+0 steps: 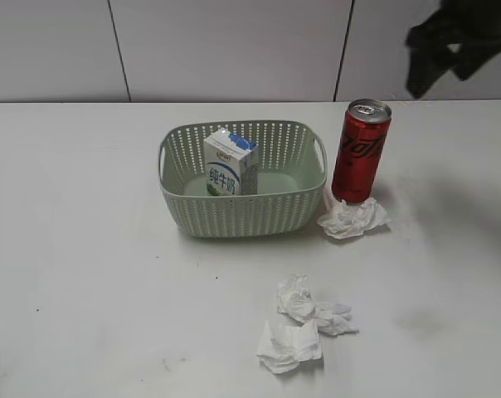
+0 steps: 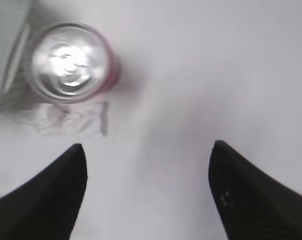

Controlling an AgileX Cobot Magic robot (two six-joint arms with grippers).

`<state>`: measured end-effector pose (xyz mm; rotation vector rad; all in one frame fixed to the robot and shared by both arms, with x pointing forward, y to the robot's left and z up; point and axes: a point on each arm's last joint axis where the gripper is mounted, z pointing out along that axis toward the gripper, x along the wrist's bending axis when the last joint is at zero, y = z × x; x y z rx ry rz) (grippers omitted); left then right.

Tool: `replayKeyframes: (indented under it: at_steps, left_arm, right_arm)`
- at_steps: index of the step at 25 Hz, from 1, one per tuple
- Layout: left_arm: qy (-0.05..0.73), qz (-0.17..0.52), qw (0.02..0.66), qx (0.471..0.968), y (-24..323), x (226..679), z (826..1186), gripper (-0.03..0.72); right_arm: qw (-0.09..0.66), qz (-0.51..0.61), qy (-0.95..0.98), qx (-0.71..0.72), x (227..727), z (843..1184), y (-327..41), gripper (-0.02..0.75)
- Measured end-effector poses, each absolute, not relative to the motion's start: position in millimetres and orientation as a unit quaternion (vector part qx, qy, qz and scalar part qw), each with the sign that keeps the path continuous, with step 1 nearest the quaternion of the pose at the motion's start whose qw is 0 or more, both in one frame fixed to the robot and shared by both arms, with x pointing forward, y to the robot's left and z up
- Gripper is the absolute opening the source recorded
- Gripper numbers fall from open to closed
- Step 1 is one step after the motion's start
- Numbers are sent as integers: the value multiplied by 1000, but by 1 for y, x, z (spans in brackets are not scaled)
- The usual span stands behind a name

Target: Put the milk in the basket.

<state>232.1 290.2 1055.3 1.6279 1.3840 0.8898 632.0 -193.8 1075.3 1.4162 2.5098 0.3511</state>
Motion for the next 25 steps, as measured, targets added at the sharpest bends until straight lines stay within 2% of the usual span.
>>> replayKeyframes:
  at_steps: [6, 9, 17, 25]
  left_arm:
    - [548, 352, 402, 644, 290, 232, 1055, 234]
    - [548, 352, 402, 644, 290, 232, 1055, 234]
    - [548, 352, 402, 644, 290, 232, 1055, 234]
    - [548, 352, 402, 644, 290, 232, 1055, 234]
  right_arm:
    - [129, 112, 760, 627, 623, 1094, -289, 587]
    - [130, 101, 737, 656, 605, 1097, -314, 587]
    - [85, 94, 733, 668, 508, 1087, -308, 587]
    - [127, 129, 724, 665, 401, 1057, -303, 587]
